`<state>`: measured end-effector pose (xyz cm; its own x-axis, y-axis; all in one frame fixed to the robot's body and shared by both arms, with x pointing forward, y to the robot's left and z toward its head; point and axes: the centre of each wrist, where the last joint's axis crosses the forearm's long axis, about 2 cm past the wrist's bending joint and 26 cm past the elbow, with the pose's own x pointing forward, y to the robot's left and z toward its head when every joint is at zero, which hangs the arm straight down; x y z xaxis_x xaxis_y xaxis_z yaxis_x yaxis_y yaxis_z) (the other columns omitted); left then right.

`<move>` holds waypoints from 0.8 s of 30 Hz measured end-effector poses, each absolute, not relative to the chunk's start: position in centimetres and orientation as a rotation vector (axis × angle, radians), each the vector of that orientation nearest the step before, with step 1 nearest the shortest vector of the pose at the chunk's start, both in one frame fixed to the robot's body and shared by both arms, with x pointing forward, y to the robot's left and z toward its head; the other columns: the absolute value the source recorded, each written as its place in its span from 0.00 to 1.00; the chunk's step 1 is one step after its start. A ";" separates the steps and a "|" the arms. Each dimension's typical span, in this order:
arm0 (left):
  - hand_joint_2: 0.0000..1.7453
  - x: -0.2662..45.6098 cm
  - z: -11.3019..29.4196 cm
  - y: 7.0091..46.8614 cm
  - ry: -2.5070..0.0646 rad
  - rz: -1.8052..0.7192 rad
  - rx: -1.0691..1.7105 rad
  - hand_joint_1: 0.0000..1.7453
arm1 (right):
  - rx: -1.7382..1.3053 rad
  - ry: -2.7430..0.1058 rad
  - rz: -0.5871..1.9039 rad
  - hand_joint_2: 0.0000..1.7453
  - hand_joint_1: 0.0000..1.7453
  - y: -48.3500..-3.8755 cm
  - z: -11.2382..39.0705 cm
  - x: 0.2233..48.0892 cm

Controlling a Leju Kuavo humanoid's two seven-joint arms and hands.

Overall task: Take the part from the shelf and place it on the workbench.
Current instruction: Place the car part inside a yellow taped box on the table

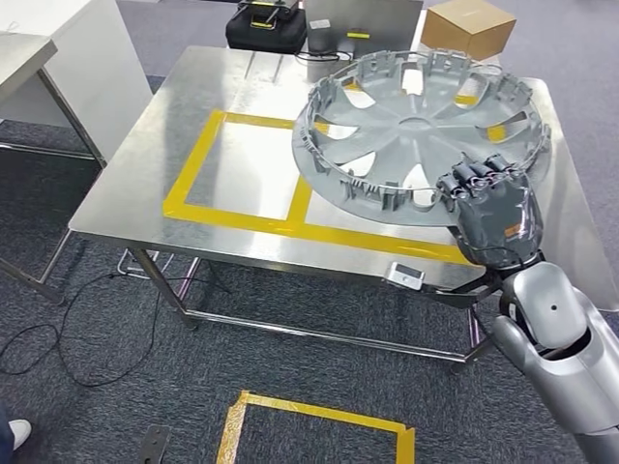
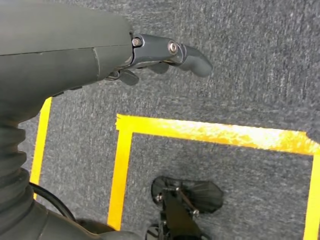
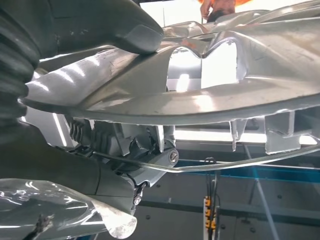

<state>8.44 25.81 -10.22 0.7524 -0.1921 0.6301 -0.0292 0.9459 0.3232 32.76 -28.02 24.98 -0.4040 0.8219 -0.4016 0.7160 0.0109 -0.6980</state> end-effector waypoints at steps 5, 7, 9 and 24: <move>1.00 8.4 -10.2 25.9 -0.723 -0.091 0.344 0.00 | -1.643 -2.141 1.351 1.00 1.00 -28.0 24.9 32.7; 1.00 8.4 -10.2 25.9 -0.724 -0.092 0.347 0.00 | -1.638 -2.138 1.355 1.00 1.00 -28.0 24.8 32.7; 1.00 8.3 -10.2 25.9 -0.724 -0.092 0.348 0.00 | -1.626 -2.131 1.369 1.00 1.00 -28.0 24.7 32.6; 1.00 8.9 -10.1 25.3 -0.738 -0.116 0.323 0.00 | -1.492 -1.996 1.517 1.00 1.00 -27.0 22.4 33.7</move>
<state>8.88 25.34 -10.09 0.7363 -0.2161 0.6412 -0.0096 0.9442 0.3293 33.67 -27.02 22.40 -0.4583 0.8066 -0.3732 0.5754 -0.0507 -0.8163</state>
